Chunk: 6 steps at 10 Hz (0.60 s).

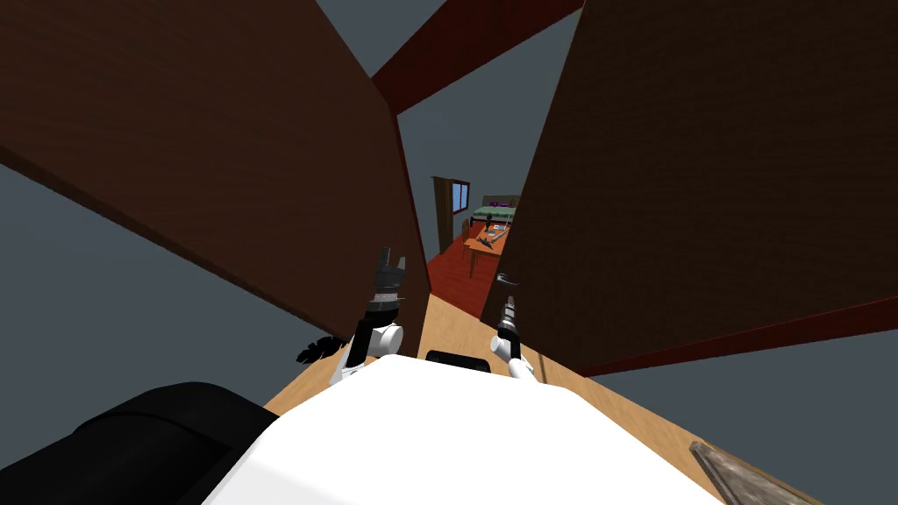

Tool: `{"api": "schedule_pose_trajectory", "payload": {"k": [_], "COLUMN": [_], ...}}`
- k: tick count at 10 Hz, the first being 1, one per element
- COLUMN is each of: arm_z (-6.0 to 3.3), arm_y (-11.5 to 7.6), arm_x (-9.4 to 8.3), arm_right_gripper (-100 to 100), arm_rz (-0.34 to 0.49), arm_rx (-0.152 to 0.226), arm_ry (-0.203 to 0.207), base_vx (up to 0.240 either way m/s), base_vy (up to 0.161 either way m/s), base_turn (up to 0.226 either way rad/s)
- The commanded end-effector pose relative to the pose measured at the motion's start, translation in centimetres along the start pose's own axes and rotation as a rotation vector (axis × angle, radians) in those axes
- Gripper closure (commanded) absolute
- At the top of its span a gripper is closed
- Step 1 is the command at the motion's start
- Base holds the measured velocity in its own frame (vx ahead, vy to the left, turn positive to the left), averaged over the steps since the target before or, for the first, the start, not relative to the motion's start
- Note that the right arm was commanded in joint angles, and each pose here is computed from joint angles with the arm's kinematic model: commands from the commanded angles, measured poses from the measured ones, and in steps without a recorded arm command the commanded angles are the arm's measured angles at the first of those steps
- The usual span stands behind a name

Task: Pull the door open

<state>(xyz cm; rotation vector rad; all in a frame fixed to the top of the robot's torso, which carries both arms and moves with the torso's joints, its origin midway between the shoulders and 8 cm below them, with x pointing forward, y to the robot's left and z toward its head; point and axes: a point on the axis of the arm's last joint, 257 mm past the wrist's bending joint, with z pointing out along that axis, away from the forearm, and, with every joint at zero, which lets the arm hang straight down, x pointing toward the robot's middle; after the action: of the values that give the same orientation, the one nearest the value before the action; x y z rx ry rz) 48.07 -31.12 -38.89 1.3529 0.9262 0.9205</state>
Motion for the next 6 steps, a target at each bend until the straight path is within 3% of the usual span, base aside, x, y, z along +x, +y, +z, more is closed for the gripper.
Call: {"api": "schedule_pose_trajectory", "payload": {"k": [1,4,6], "arm_z": [0.29,0.95,0.95], "arm_y": [-0.3,-0.8,-0.8], "arm_x": [-0.7,-3.4,-3.4], "arm_right_gripper": [-100,-100,-100], "arm_rz": [-0.013,-0.056,-0.056], "arm_rx": [0.006,0.021,0.021], "arm_ry": [0.000,0.000,0.000], "base_vx": [-0.173,-0.177,-0.057], "base_vy": [0.017,0.003,0.000], "base_turn": [-0.066,-0.071,-0.013]}}
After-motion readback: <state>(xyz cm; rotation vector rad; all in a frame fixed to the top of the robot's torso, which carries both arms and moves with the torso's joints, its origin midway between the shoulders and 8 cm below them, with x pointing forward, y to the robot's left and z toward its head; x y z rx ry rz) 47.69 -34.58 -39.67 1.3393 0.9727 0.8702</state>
